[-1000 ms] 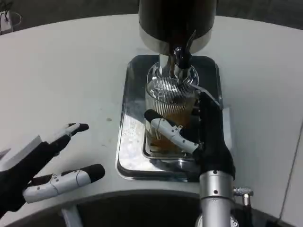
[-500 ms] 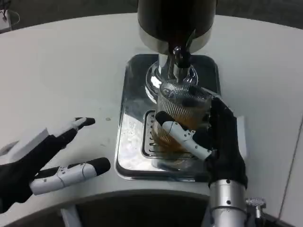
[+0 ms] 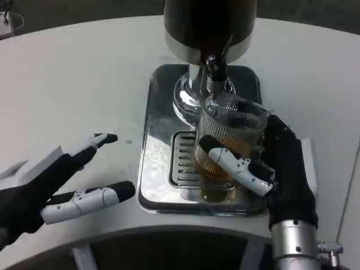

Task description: Grasp the cup under the faucet to collect the drink, then remove the cup.

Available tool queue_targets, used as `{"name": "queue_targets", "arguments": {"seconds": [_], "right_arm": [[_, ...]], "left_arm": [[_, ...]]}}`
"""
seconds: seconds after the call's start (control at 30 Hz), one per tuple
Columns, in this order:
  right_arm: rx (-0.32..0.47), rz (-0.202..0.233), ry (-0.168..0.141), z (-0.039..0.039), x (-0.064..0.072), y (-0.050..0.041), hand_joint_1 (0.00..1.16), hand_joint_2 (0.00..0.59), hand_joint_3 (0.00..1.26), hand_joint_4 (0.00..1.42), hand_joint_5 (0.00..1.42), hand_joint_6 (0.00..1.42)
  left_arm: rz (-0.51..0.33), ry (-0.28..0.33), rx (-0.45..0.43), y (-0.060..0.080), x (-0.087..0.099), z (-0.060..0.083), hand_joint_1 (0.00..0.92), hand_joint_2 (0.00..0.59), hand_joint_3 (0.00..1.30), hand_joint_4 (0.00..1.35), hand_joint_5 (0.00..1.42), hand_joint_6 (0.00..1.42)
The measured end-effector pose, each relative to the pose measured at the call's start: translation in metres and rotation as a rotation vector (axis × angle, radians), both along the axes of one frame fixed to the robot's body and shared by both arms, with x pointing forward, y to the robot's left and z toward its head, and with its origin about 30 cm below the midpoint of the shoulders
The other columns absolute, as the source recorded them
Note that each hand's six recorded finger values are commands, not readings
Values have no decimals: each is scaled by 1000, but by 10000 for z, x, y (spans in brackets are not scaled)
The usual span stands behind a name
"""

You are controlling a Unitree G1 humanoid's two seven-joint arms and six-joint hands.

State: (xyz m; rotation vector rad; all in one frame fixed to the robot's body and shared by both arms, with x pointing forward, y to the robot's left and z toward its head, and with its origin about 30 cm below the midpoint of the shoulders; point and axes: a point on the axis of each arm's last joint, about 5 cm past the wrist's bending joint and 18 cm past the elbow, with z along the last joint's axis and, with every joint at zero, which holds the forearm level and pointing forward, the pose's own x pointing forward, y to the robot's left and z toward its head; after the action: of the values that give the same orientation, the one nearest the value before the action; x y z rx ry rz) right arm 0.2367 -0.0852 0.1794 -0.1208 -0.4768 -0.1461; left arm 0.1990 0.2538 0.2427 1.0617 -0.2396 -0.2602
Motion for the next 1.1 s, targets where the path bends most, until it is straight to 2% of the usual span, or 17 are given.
{"name": "queue_targets", "arguments": {"seconds": [0.23, 0.43, 0.7, 0.83, 0.93, 1.1], "right_arm": [[-12, 2, 20, -20, -22, -67, 885, 220, 876, 1106, 1302, 1424], [-24, 17, 26, -25, -22, -74, 883, 220, 877, 1106, 1302, 1424], [-37, 22, 8, -11, -90, -102, 882, 221, 901, 1115, 1316, 1424], [-37, 24, -6, -4, -180, -161, 881, 221, 909, 1127, 1326, 1424], [-65, 44, -17, -4, -294, -249, 881, 221, 910, 1128, 1328, 1424], [-84, 48, -14, -18, -425, -362, 881, 216, 912, 1129, 1329, 1424]], "left_arm": [[-15, 2, 1, -29, 22, -2, 0, 64, 91, 9, 76, 179], [-17, 4, 3, -36, 24, -7, 0, 64, 91, 10, 76, 186], [-17, 2, 2, -36, 24, -6, 0, 65, 91, 10, 76, 189], [-22, -13, 4, -43, 26, 8, 0, 65, 91, 6, 76, 184], [-30, -25, 9, -55, 21, 23, 0, 65, 91, 3, 72, 182], [-42, -48, 34, -83, 11, 46, 0, 65, 85, 0, 64, 179]]}}
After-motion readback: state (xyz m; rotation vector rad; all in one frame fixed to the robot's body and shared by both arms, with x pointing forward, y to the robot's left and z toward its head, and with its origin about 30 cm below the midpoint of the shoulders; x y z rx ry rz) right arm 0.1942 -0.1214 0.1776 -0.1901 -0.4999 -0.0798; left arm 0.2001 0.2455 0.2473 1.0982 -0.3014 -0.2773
